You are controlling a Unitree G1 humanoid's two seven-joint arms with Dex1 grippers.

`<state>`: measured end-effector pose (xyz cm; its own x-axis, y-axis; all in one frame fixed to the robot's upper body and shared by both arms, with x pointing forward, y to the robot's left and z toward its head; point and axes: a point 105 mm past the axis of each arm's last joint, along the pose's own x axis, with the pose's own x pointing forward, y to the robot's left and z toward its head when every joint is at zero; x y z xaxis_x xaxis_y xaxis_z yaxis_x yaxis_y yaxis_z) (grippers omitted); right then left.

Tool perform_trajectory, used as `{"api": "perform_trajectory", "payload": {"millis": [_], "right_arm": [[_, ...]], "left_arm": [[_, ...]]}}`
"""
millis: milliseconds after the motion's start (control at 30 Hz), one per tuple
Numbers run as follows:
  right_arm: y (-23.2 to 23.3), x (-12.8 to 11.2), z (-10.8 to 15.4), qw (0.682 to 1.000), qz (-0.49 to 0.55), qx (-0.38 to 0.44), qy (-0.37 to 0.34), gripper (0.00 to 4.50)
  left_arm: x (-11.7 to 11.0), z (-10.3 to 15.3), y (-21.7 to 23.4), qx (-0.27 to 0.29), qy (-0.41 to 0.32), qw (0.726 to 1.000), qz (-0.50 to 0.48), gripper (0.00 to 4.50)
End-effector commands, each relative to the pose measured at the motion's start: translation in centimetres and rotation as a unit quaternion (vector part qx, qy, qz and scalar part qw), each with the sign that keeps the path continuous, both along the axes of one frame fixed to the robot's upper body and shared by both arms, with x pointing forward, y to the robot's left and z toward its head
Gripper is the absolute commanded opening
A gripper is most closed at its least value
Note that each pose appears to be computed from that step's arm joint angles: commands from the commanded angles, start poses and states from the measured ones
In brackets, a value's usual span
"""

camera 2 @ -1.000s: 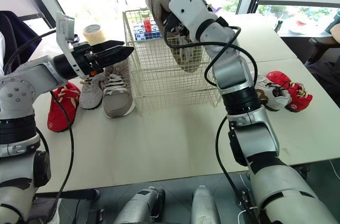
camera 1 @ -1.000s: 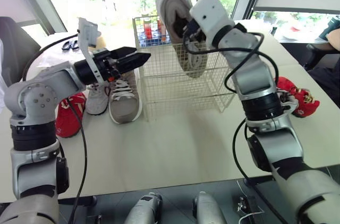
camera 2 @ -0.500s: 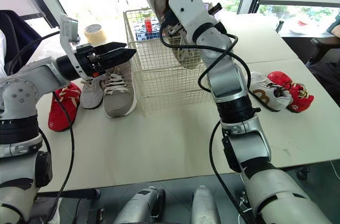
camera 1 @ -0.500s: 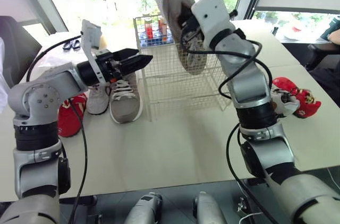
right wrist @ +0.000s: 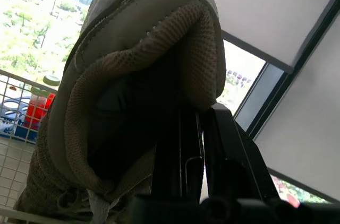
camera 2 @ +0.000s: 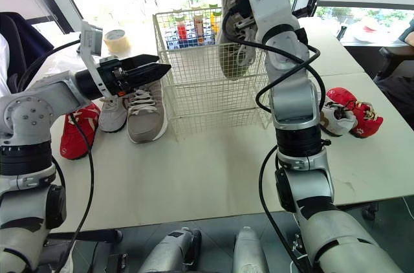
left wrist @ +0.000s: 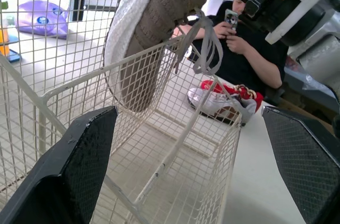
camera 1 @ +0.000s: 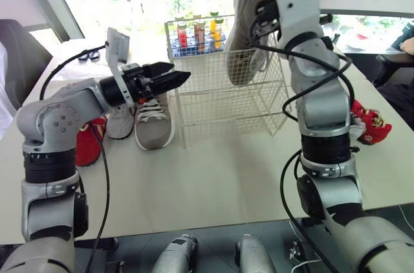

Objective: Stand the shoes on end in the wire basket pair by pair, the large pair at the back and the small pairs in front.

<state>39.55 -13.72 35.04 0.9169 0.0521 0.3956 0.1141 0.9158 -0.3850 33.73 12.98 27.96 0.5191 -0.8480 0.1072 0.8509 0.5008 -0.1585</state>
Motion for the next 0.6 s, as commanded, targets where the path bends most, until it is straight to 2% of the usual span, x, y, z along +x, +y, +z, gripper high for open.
{"api": "perform_trajectory", "payload": {"millis": [33, 333, 500, 600], "right_arm": [[-0.3, -0.1, 0.4, 1.0, 0.002, 0.012, -0.006, 0.03], [0.6, 0.9, -2.6, 0.998, 0.0, -0.029, 0.049, 0.03], [0.5, 0.8, -2.9, 0.998, 0.001, -0.025, 0.055, 0.03], [0.3, 0.3, -2.4, 0.999, 0.008, -0.018, 0.051, 1.02]], "left_arm": [[-0.4, 1.2, 0.0, -0.001, -0.029, 1.0, -0.003, 4.5], [-0.5, 1.2, 0.0, 0.004, -0.032, 0.999, 0.001, 4.5], [-0.5, 1.1, 0.1, 0.004, -0.031, 1.0, 0.003, 4.5], [-0.6, 1.1, 0.1, 0.006, -0.03, 1.0, 0.003, 4.5]]}}
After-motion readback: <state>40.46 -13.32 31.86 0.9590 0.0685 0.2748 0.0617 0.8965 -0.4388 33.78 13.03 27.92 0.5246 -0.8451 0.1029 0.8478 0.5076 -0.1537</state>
